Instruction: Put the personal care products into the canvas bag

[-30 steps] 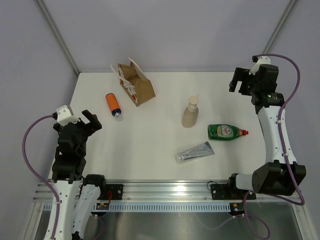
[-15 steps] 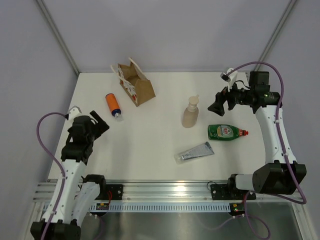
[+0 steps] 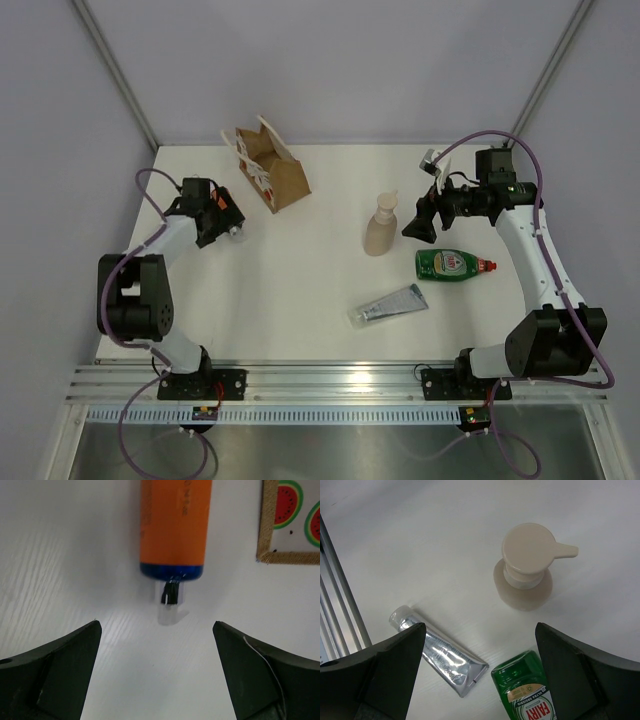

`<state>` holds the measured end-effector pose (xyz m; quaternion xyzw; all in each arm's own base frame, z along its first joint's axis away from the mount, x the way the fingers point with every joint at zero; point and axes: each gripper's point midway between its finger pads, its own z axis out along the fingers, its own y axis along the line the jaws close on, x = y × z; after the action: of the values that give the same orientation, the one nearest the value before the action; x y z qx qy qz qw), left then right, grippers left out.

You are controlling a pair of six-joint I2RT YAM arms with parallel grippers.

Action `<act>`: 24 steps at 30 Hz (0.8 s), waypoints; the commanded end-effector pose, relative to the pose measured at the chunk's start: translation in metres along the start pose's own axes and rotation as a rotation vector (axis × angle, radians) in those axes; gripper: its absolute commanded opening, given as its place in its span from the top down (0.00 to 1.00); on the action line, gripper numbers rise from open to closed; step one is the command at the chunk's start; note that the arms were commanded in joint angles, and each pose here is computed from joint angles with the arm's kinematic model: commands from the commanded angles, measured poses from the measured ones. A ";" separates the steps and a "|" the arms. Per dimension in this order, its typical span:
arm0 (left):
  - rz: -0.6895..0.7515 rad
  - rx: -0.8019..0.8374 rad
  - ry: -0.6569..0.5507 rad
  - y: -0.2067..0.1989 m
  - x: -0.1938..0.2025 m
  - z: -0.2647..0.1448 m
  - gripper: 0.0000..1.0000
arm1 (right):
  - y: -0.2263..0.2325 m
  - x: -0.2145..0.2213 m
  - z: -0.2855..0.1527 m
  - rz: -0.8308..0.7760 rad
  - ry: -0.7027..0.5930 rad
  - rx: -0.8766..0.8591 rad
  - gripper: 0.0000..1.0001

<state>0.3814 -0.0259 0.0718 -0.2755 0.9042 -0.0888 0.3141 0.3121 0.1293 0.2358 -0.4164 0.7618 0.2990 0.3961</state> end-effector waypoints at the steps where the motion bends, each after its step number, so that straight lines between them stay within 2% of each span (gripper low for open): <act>1: 0.068 0.085 -0.001 -0.030 -0.031 0.021 0.01 | 0.004 -0.006 0.003 -0.044 -0.031 -0.026 0.00; 5: 0.083 0.025 -0.009 -0.032 -0.053 0.041 0.04 | 0.004 -0.005 0.002 -0.048 -0.027 -0.024 0.00; 6: 0.085 -0.031 0.028 -0.021 -0.045 0.053 0.05 | 0.004 -0.006 0.002 -0.049 -0.028 -0.024 0.00; 12: 0.079 -0.080 0.068 -0.016 -0.043 0.069 0.20 | 0.002 -0.014 -0.002 -0.062 -0.034 -0.015 0.00; 22: 0.106 -0.128 0.103 -0.004 -0.034 0.084 0.22 | 0.002 -0.037 -0.007 -0.078 -0.074 -0.030 0.00; 24: 0.109 -0.121 0.112 -0.005 -0.032 0.087 0.27 | 0.004 -0.040 -0.008 -0.082 -0.079 -0.034 0.01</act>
<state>0.4494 -0.0162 0.0242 -0.2449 0.9369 -0.0398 0.2464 0.3191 0.1327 0.2535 -0.4269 0.7465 0.3010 0.4122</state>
